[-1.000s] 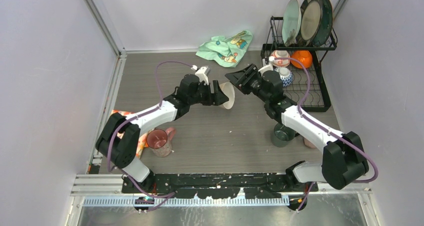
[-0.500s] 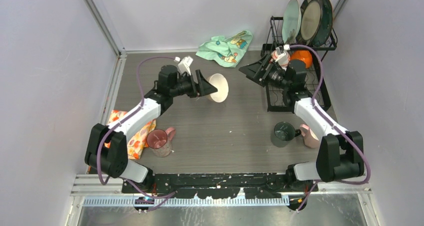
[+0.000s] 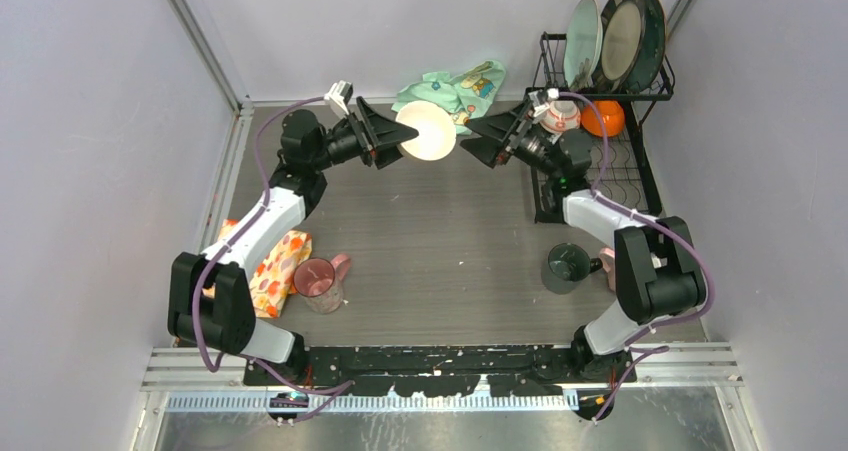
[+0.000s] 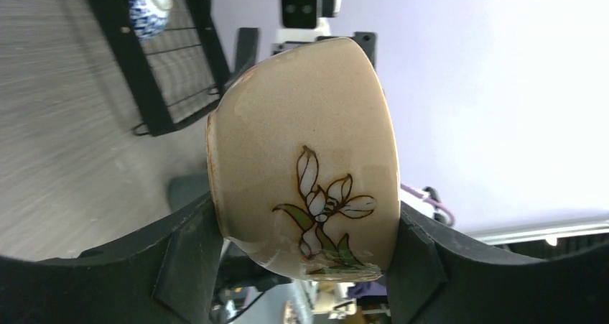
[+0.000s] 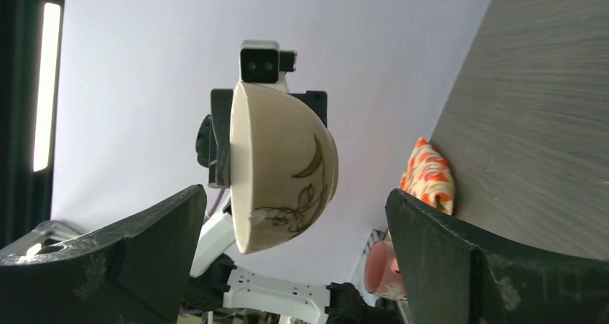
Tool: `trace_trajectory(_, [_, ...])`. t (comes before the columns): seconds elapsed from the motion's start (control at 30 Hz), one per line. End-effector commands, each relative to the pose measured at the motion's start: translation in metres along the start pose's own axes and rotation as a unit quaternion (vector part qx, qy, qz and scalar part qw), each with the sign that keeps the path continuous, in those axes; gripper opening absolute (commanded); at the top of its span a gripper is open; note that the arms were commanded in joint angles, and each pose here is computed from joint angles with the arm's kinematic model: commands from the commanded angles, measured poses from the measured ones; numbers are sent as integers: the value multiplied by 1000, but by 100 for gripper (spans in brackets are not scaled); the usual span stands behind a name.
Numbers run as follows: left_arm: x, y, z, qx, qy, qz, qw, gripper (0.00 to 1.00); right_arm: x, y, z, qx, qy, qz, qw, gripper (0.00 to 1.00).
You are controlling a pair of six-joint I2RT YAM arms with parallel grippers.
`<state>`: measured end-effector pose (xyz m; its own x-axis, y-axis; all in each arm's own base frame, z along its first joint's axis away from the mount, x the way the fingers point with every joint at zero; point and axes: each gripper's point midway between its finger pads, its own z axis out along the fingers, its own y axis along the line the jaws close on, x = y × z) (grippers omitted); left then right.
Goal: Load the mixed dishes into the dish rack
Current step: Turn the bowl upside down on the dish rack.
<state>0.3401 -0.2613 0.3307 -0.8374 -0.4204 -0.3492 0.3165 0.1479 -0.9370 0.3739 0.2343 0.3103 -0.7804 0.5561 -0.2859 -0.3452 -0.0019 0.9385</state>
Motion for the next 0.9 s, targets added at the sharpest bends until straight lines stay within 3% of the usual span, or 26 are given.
trace_trajectory(0.0, [-10,-69,-7,112,-8,-4,994,22,15,37,20,-71,-5,9,997,100])
trace_trajectory(0.5, [-13,-46,-1,100,-19,-33,994,21,26,41,45,-105,-35,91,990,100])
trace_trajectory(0.87, [-12,-40,-1,96,-25,-38,994,21,41,22,59,-33,-41,118,992,95])
